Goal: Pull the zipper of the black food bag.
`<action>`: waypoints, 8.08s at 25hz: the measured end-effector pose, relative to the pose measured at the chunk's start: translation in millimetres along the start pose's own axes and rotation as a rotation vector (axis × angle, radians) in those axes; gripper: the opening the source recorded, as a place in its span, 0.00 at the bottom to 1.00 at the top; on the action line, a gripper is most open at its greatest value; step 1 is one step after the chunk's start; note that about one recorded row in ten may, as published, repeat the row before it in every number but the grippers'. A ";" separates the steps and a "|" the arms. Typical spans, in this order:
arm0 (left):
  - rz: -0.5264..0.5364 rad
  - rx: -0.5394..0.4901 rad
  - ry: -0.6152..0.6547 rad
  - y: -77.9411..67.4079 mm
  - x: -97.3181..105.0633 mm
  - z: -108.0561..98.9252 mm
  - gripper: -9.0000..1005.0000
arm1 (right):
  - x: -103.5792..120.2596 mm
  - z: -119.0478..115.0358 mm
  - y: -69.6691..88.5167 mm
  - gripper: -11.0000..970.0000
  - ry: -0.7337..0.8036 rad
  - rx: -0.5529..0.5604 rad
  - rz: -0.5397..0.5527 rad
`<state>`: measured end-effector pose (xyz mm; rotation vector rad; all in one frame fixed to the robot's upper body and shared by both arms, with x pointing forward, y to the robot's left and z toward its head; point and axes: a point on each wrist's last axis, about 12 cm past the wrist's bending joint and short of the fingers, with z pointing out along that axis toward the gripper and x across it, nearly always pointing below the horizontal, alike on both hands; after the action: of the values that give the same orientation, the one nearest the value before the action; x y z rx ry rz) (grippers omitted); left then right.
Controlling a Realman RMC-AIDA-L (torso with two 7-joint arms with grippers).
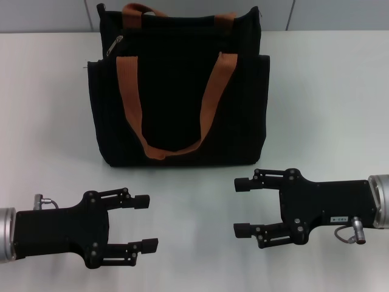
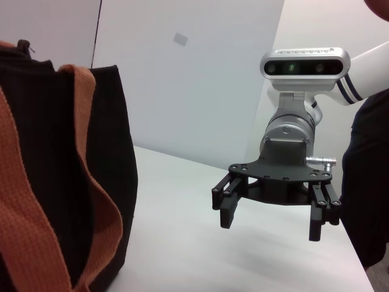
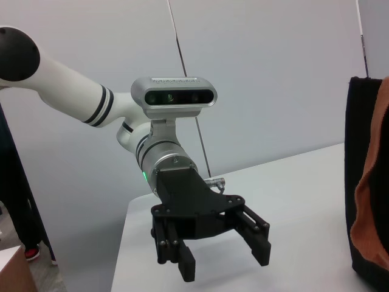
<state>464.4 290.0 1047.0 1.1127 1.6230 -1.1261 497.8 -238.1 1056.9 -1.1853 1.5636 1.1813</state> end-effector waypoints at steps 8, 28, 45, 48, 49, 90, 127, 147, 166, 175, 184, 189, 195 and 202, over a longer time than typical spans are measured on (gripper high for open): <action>0.000 0.000 0.000 -0.1 0.0 0.3 0.79 | -0.1 0.4 0.0 0.84 -0.001 -0.001 -0.001; 0.065 -0.374 -0.315 21.1 -26.3 -51.8 0.78 | -0.4 0.4 -0.2 0.84 0.000 -0.001 -0.002; 0.167 -0.513 -0.043 87.5 -55.3 -44.7 0.78 | 1.9 -1.6 1.5 0.84 0.000 0.003 0.014; 0.209 -0.528 0.002 97.8 -58.6 -25.2 0.78 | 1.9 -1.6 1.5 0.84 -0.001 0.003 0.014; 0.209 -0.528 0.002 97.8 -58.6 -25.2 0.78 | 1.9 -1.6 1.5 0.84 -0.001 0.003 0.015; 0.419 -0.667 -0.121 101.5 -78.4 -18.4 0.54 | -3.9 -4.1 -1.8 0.84 -0.024 0.014 0.012; 0.421 -0.620 -0.258 86.4 -71.4 -4.3 0.04 | -170.5 90.9 -94.7 0.83 -0.129 0.105 0.323; 0.394 -0.605 -0.276 92.4 -82.7 -4.5 0.04 | -190.8 110.7 -105.1 0.47 0.054 0.193 0.315; 0.390 -0.565 -0.301 92.0 -90.2 0.7 0.05 | -190.2 133.9 -106.8 0.36 0.121 0.245 0.281; 0.379 -0.558 -0.306 94.3 -94.3 2.1 0.05 | -192.0 140.7 -104.2 0.23 0.137 0.233 0.269; 0.381 -0.561 -0.307 95.6 -95.8 2.6 0.06 | -191.1 139.7 -103.8 0.19 0.134 0.231 0.272; 0.370 -0.575 -0.310 94.5 -92.7 -0.7 0.06 | -189.2 137.0 -103.7 0.17 0.131 0.233 0.274; 0.357 -0.576 -0.317 93.4 -91.4 -2.7 0.06 | -188.6 134.8 -103.5 0.07 0.132 0.236 0.272; 0.352 -0.578 -0.320 92.5 -90.1 -3.4 0.06 | -189.3 135.6 -102.4 0.04 0.137 0.235 0.270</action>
<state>574.6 294.1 1114.2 0.7476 1.3111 -0.5178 647.7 -80.3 1188.5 -0.9380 1.9555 1.0638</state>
